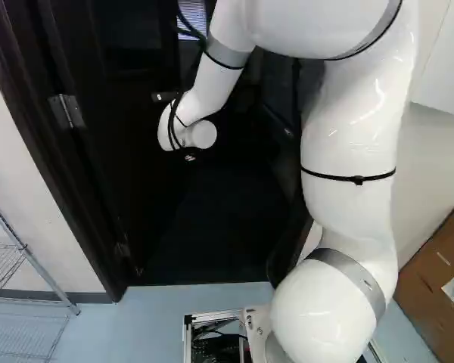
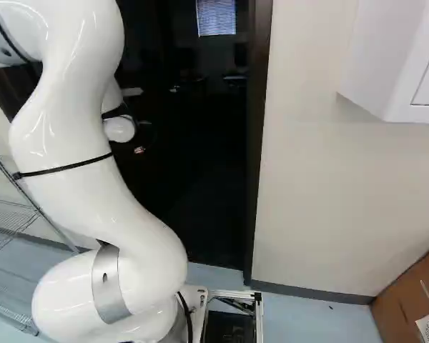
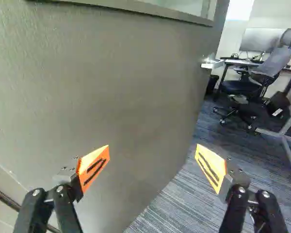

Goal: Open the door and move inside

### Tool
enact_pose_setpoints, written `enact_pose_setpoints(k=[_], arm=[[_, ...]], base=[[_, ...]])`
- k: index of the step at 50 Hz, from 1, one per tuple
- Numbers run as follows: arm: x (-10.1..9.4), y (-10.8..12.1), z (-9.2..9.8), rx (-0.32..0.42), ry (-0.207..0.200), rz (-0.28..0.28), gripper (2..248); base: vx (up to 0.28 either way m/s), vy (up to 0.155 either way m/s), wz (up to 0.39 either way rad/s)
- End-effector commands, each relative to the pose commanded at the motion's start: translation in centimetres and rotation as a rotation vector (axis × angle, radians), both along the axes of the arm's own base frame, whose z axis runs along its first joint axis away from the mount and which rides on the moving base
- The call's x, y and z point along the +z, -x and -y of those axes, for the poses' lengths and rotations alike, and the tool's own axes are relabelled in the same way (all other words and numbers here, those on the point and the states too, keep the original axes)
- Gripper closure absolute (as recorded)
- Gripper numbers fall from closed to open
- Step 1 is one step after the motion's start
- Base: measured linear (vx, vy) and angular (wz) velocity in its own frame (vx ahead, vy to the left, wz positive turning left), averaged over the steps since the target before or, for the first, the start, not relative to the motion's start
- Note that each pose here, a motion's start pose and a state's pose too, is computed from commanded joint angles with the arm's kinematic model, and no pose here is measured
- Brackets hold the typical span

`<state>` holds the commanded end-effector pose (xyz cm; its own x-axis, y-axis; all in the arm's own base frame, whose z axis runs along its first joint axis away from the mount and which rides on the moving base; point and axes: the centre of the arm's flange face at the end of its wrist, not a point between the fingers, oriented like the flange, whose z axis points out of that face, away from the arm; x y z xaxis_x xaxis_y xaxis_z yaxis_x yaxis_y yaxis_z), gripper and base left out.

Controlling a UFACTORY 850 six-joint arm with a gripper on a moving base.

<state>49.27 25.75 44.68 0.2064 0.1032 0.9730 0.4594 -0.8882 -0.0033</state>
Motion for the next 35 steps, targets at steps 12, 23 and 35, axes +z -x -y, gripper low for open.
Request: enact_pose_setpoints(k=[12, 23, 35], arm=[[0.2, 2.0, 1.7, -0.01, 0.005, -0.008, 3], [0.3, 4.2, 2.9, -0.013, 0.008, -0.014, 3], [0.4, 6.5, 4.2, -0.013, 0.009, -0.017, 3]], base=[[0.0, 0.0, 0.0], [0.0, 0.0, 0.0], [0.0, 0.0, 0.0]])
